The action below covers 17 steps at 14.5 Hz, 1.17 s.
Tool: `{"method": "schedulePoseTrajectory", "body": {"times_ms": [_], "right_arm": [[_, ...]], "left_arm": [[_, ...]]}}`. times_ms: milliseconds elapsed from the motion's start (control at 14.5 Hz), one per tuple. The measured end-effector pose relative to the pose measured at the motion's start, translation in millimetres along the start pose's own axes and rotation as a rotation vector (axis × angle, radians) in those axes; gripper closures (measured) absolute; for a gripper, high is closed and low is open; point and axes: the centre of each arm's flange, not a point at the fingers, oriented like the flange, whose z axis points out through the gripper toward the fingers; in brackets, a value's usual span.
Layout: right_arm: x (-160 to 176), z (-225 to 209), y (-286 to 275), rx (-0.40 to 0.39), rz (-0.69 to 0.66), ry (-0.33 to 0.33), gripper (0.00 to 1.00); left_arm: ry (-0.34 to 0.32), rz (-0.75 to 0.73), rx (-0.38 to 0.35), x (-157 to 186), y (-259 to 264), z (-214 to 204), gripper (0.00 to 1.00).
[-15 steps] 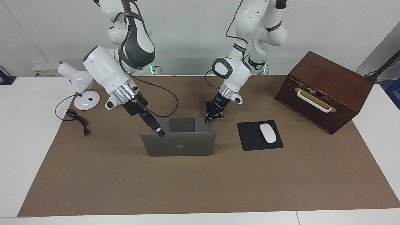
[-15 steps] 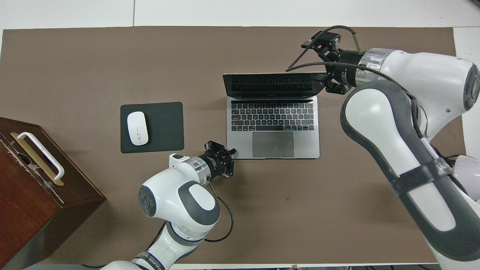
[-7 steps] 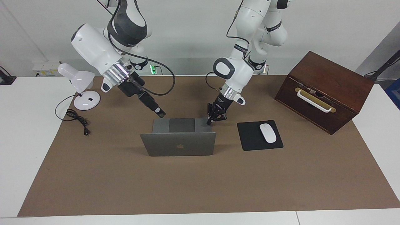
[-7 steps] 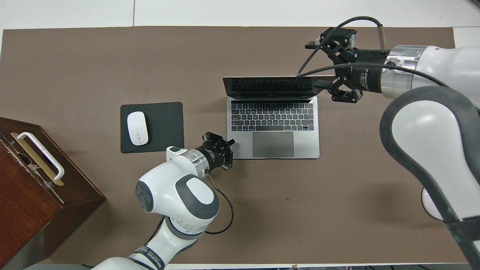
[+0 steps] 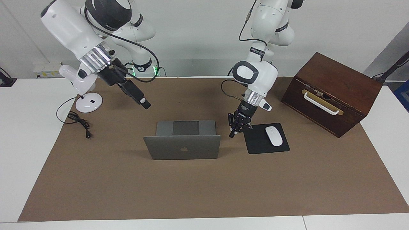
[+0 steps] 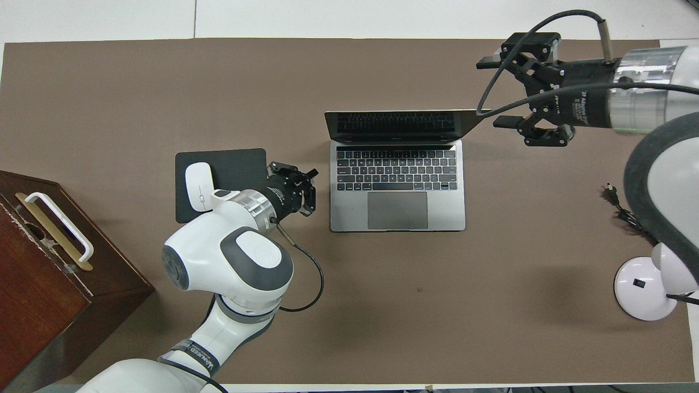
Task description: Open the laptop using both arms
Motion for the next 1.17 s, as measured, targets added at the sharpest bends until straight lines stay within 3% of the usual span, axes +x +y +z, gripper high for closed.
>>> {"method": "schedulePoseTrajectory", "body": {"times_ms": [413, 482, 551, 757, 964, 1102, 1171], "right_arm": [[11, -47, 11, -0.148, -0.267, 0.033, 0.0], [14, -54, 15, -0.183, -0.322, 0.038, 0.0], [18, -62, 20, -0.223, -0.38, 0.04, 0.0], [38, -82, 44, -0.352, -0.542, 0.035, 0.0], [40, -90, 54, -0.471, -0.665, 0.036, 0.0], [35, -95, 56, -0.523, -0.72, 0.03, 0.0], [35, -97, 57, -0.533, -0.739, 0.024, 0.0]], "left_arm": [[0.004, 0.009, -0.035, 2, 19, -5, 0.99], [0.009, 0.005, -0.049, 4, 23, -7, 0.91], [0.013, 0.004, -0.06, 6, 27, -8, 0.91], [0.025, 0.031, -0.089, 9, 39, -12, 0.64], [0.035, 0.078, -0.112, 8, 41, -14, 0.3], [0.049, 0.099, -0.155, 8, 45, -19, 0.07], [0.055, 0.122, -0.167, 10, 48, -21, 0.0]]}}
